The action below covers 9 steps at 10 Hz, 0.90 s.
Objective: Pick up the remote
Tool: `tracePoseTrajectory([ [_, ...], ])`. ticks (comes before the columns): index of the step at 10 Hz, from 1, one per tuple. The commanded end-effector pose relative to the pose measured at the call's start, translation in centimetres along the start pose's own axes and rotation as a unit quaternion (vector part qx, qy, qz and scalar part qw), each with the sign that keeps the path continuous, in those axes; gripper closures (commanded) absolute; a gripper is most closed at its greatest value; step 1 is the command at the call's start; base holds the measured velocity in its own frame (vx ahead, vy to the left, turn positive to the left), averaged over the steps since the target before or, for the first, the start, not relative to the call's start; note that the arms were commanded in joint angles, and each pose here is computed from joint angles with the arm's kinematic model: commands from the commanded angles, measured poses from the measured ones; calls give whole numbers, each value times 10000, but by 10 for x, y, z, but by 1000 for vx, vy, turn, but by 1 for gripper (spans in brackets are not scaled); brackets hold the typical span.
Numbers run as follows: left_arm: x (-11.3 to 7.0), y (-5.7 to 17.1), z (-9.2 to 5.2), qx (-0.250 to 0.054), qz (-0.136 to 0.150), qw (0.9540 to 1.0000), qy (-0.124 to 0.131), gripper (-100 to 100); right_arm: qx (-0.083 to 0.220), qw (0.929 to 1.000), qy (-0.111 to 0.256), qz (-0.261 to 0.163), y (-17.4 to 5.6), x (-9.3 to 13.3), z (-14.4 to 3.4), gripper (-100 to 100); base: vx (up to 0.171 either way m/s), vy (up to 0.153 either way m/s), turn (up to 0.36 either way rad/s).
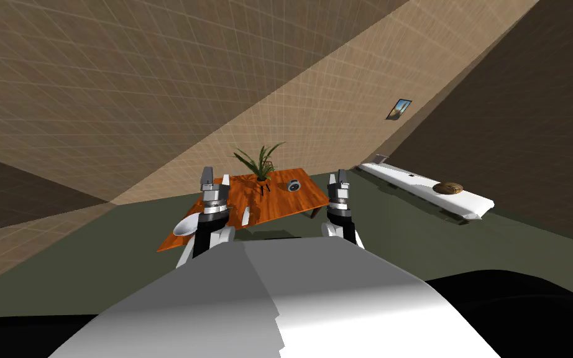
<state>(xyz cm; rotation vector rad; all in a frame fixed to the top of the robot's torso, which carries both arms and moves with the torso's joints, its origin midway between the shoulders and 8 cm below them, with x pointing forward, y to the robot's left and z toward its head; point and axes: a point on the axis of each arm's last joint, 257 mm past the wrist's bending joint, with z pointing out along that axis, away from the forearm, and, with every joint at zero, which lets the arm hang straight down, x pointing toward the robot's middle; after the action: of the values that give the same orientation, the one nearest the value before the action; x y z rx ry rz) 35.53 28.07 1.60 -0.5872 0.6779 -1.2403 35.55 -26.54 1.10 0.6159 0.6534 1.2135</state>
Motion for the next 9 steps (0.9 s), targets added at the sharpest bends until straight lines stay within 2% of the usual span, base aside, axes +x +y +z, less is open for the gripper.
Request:
tracePoseTrajectory([
  [1, 0, 22, -7, -310, 31, 9995, 102, -100, 0, 10000, 0, 0, 0, 0, 0, 0, -19, 22, -255],
  [3, -1, 47, -16, -657, 67, 9977, 178, -100, -1, 10000, 0, 0, 0, 0, 0, 0, -29, 58, -273],
  [5, -4, 79, -29, -1101, 122, 9935, 255, -100, 0, 10000, 1, 0, 0, 0, 0, 0, -27, 71, -222],
  [7, -9, 116, -48, -1625, 201, 9859, 332, -100, 0, 10000, 1, 0, 0, 0, 0, 0, -40, 72, -298],
  [9, -17, 154, -70, -2199, 303, 9742, 407, -100, 0, 10000, 1, -1, 0, 0, 0, 0, -54, 88, -324],
])
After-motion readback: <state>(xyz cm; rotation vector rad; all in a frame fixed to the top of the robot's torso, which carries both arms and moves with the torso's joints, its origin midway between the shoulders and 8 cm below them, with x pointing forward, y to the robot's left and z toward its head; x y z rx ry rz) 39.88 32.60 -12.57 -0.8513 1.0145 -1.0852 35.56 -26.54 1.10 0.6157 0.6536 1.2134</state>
